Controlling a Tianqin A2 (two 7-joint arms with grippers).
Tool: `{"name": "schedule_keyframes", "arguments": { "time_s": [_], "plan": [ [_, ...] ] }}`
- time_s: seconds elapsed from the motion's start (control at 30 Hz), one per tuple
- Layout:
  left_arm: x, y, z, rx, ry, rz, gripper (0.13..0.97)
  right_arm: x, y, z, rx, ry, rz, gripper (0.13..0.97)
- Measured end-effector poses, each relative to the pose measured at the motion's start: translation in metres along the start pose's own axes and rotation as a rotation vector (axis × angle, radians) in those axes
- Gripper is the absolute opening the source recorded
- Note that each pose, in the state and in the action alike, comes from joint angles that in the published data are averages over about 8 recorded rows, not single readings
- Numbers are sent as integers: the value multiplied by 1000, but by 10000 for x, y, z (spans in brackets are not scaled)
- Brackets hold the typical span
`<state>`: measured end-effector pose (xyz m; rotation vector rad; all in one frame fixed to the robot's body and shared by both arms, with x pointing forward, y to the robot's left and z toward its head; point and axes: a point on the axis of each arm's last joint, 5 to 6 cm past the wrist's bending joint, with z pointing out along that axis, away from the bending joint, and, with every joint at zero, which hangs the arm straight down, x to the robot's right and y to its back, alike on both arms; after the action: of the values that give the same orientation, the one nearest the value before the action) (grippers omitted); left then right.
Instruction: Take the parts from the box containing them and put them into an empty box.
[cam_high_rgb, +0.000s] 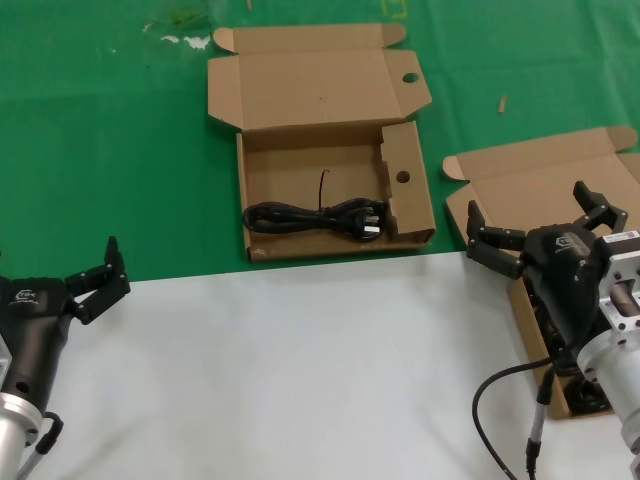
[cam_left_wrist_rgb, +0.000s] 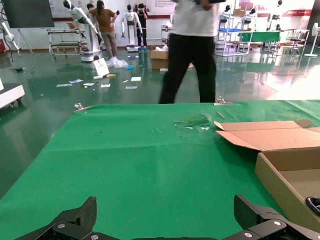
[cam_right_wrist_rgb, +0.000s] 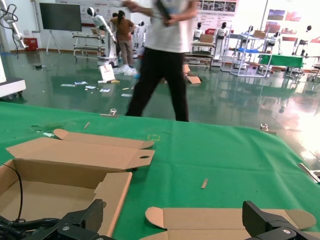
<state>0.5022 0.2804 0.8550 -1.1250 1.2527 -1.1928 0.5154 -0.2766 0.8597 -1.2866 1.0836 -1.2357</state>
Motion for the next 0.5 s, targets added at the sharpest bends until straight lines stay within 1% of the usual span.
{"name": "schedule_keyframes", "arguments": {
  "time_s": [0.5],
  "plan": [
    [0, 0, 0, 0, 0, 0, 966, 0, 0, 0, 0, 0, 0, 966]
  ]
}}
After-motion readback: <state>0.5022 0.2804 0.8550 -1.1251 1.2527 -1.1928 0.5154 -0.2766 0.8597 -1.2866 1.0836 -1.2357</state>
